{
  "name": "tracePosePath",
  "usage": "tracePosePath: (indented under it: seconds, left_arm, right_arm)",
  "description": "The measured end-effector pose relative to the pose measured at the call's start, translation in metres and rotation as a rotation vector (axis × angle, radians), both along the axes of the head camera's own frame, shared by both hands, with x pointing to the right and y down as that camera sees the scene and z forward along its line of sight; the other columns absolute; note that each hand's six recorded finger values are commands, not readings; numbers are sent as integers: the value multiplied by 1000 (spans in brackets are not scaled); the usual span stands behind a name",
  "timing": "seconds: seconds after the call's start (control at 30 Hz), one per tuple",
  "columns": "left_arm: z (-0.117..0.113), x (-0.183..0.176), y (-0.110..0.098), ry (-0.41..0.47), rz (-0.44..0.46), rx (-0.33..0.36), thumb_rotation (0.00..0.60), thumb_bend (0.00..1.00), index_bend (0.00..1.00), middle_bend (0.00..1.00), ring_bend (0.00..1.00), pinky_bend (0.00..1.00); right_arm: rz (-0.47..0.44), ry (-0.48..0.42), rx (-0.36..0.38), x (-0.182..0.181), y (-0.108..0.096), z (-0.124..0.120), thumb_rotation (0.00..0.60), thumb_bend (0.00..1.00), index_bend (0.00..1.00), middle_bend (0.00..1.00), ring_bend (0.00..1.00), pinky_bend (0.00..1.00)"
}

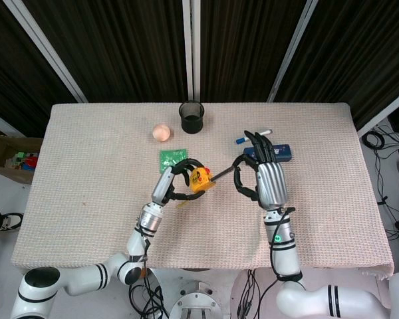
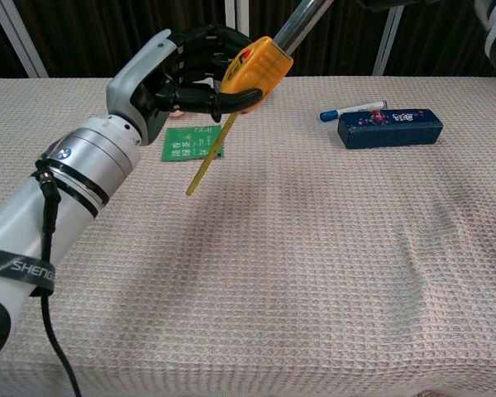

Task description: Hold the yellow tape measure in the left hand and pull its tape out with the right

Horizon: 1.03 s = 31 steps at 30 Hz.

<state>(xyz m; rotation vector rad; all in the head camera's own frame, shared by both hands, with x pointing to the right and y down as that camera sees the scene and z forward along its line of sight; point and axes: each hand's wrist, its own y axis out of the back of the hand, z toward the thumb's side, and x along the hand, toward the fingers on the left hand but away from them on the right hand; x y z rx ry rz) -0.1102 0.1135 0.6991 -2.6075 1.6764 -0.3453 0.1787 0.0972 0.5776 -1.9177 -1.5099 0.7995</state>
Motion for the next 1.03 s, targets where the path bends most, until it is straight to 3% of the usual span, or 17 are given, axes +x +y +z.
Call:
tracePosePath:
  seconds: [0.3,0.6,1.03]
  left_arm:
    - [7,-39,0,-24,18,-26,600,345,651,626,566,663]
    - [11,-99,3,-111,68,-87,600,354,658,632,570,668]
    - [9,-128,13,-147,88,-134,600,355,657,633,571,668]
  right_arm:
    - [92,-90,7,48,-11,-19,600,628,830,127,0,0]
    - [199,-149,32,113,-17,-43,600,628,840,130,0,0]
    - [238,-171,43,139,-15,-52,600,628,846,132,0,0]
